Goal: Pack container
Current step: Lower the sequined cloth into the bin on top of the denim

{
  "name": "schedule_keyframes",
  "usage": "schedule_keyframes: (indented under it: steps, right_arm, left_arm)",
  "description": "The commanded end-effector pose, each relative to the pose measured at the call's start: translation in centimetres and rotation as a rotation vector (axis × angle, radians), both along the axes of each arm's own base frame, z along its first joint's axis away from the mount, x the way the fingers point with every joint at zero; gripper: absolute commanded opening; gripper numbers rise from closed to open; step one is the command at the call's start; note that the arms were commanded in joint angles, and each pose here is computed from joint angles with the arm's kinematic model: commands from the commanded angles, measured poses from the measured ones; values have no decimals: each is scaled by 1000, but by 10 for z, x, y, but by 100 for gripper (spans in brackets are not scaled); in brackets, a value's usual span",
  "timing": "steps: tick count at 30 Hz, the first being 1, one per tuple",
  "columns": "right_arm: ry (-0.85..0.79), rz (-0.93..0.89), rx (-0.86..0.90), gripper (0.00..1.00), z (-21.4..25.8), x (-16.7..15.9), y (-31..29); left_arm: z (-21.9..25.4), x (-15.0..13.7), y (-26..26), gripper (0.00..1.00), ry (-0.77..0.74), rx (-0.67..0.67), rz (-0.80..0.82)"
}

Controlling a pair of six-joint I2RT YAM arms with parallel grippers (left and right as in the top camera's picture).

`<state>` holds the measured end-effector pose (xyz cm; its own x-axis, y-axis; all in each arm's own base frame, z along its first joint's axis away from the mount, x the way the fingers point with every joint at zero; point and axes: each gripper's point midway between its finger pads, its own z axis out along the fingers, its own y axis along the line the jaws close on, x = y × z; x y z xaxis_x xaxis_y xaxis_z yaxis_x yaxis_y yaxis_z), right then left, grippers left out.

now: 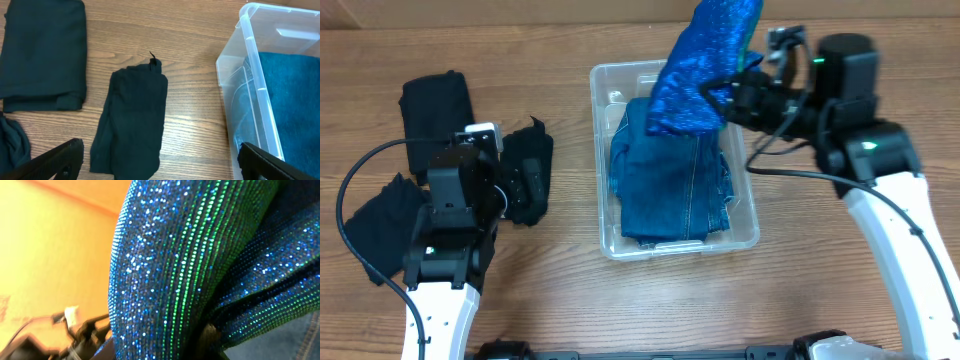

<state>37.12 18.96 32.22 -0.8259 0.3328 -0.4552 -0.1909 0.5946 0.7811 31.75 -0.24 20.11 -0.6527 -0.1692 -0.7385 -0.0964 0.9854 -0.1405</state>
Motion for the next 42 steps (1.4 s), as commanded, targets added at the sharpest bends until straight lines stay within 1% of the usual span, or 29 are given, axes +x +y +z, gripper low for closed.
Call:
schedule_keyframes:
  steps: [1,4,7,14,19,22,32,39,42]
  right_arm:
    - [106,-233,43,4,-9,26,8]
    - [186,-265,98,4,-26,37,21]
    - [316,-346,141,4,-52,46,27]
    - [367,-339,226,4,-71,62,68]
    - [333,-333,235,4,-83,75,87]
    - [328,-365,214,4,-91,81,83]
    - [264,-516,172,4,-99,102,60]
    - [310,-565,126,4,-148,119,60]
    - [327,-555,120,4,-163,122,64]
  left_arm:
    - [10,4,-2,100,-19,-11,2]
    - [9,3,-2,100,-16,-11,2]
    - [9,3,-2,100,-15,-11,2]
    - [9,3,-2,100,-12,-12,2]
    - [7,1,-2,100,-2,-11,2]
    - [5,0,-2,100,6,-11,2]
    - [5,0,-2,100,7,-11,2]
    - [3,-2,-2,100,19,-11,2]
    - [2,-3,-2,100,24,-11,2]
